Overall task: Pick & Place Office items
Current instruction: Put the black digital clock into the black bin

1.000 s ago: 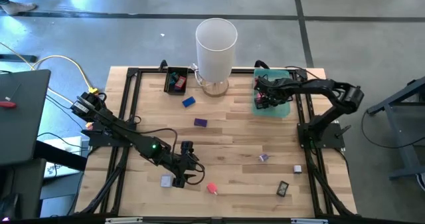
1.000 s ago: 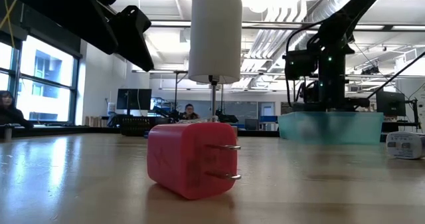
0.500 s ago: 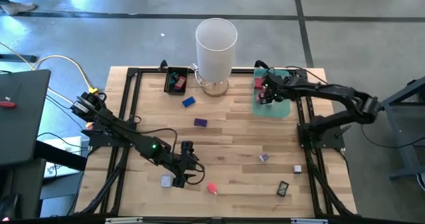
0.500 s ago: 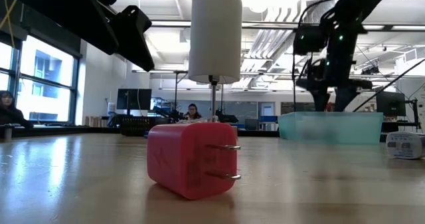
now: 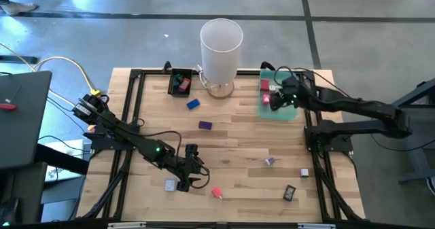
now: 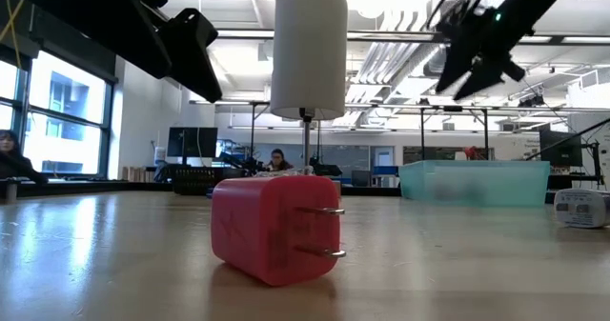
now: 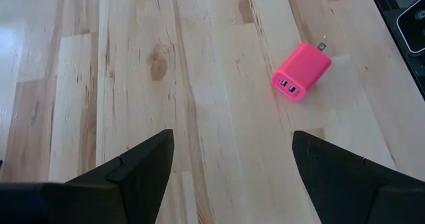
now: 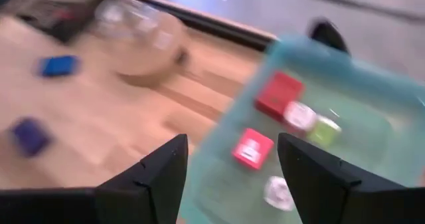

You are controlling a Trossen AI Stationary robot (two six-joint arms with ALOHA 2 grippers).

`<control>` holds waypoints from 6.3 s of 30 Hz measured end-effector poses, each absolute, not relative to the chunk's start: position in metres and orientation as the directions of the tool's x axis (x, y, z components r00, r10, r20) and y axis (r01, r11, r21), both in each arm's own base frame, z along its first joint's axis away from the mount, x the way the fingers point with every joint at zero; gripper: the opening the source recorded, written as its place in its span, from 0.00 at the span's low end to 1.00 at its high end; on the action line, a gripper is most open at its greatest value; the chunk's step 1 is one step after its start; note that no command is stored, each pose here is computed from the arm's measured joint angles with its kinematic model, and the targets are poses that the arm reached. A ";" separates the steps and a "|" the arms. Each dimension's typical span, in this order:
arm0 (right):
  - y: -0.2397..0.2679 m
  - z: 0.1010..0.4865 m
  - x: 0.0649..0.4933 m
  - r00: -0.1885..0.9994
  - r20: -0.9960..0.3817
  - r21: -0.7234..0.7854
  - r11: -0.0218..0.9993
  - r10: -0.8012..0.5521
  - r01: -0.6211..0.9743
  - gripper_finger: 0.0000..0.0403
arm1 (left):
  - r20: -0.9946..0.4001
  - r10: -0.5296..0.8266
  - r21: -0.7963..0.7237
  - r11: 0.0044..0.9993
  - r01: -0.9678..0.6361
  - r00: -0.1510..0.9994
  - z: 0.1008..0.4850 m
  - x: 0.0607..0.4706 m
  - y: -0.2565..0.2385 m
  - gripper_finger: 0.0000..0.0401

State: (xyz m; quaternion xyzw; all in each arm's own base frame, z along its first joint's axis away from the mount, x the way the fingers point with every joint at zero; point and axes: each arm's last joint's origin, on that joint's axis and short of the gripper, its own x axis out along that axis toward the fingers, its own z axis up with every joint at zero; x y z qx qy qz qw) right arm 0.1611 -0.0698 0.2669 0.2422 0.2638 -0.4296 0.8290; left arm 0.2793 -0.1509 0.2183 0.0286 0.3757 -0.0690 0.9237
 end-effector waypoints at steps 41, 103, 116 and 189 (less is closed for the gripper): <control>0.145 0.325 0.188 0.855 -0.518 -0.024 1.000 -0.025 0.015 0.55 | -0.686 -0.103 -0.042 0.994 0.102 0.720 0.219 0.282 -0.148 0.75; 0.265 0.243 0.164 0.281 -0.959 0.281 0.208 0.032 0.937 0.55 | -0.614 -0.051 0.044 0.994 0.099 0.788 0.226 0.303 -0.118 0.75; 0.263 0.207 0.181 0.050 -0.997 0.043 0.132 -0.051 0.990 0.55 | -0.610 -0.053 0.060 0.992 0.112 0.791 0.227 0.304 -0.118 0.75; 0.253 0.171 0.196 0.108 -0.994 0.083 0.785 0.020 0.614 0.55 | -0.608 -0.054 0.057 0.992 0.112 0.792 0.227 0.304 -0.118 0.75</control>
